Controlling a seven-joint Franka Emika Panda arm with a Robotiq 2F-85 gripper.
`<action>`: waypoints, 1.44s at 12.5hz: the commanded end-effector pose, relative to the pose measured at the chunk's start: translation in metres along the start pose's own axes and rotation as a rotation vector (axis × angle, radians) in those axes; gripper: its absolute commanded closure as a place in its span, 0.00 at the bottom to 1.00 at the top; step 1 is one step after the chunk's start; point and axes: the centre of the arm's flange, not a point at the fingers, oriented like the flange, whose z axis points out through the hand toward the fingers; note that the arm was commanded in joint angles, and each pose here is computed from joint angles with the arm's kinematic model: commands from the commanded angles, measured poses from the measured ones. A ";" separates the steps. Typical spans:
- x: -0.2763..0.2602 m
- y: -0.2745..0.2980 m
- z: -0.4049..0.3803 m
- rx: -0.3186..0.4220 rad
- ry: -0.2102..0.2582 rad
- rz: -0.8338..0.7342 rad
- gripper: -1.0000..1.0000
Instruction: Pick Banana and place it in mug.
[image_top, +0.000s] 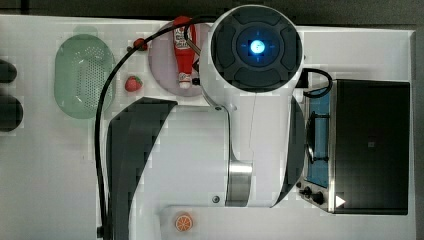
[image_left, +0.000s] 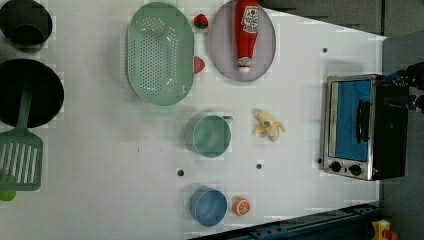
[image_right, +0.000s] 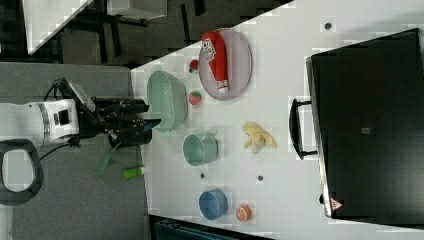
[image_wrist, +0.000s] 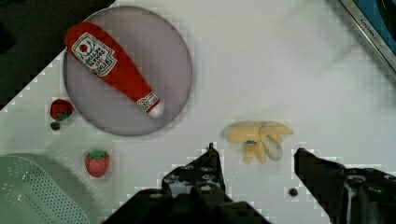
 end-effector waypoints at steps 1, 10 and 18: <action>-0.057 0.073 -0.009 -0.035 0.009 0.095 0.21; -0.038 0.053 0.075 -0.076 -0.060 -0.340 0.00; -0.016 0.032 0.243 -0.072 -0.167 -0.997 0.00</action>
